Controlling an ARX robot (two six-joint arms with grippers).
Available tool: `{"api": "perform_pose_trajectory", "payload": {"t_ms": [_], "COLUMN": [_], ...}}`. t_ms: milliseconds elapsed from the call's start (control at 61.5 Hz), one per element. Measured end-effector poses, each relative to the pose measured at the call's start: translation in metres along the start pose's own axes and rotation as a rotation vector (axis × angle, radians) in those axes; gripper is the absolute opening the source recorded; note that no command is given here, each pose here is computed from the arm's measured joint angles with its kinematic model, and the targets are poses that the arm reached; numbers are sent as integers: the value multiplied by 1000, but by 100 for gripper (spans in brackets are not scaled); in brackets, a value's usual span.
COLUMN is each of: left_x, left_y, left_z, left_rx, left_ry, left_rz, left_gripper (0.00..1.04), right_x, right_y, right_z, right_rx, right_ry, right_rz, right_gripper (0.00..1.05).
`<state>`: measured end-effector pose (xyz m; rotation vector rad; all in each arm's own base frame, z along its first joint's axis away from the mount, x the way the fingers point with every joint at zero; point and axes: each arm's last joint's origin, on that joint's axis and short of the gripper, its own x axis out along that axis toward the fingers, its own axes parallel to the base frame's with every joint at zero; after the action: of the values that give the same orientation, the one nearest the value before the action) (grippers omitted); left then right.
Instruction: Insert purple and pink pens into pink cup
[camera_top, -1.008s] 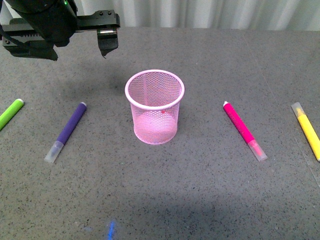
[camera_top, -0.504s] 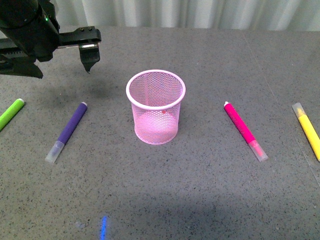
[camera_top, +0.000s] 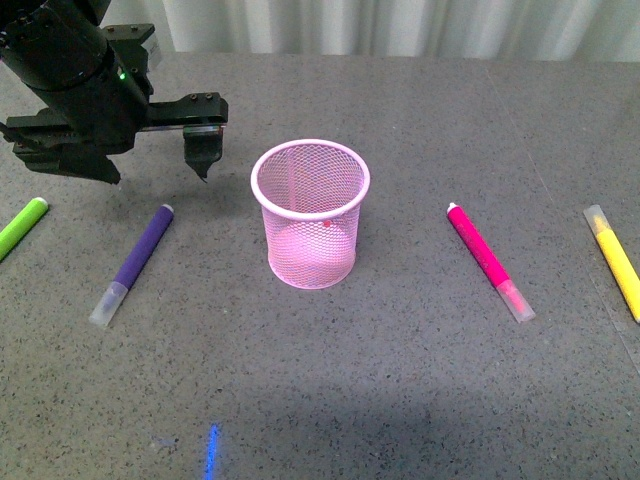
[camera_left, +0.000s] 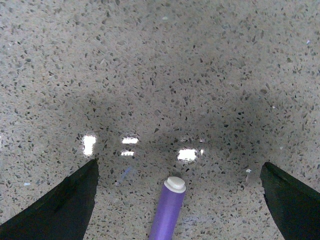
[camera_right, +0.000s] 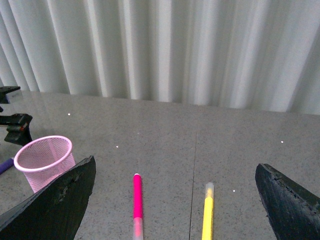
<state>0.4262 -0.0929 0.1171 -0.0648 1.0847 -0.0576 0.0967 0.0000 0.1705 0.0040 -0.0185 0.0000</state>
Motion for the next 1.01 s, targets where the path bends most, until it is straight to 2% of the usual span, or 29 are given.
{"api": "perform_pose_trajectory", "payload": {"t_ms": [260,1008], "left_x": [0,9], "left_y": [0,4], "left_z": [-2,-24], "left_rx": [47,53], "left_ry": [17,93], "left_rz": [-24,-51], "left_gripper": [97,97], "right_x": [0,0], "right_y": [0,0], "right_z": [0,0], "right_rx": [0,0], "right_ry": [0,0], "right_rz": [0,0], "right_gripper": [97,97]}}
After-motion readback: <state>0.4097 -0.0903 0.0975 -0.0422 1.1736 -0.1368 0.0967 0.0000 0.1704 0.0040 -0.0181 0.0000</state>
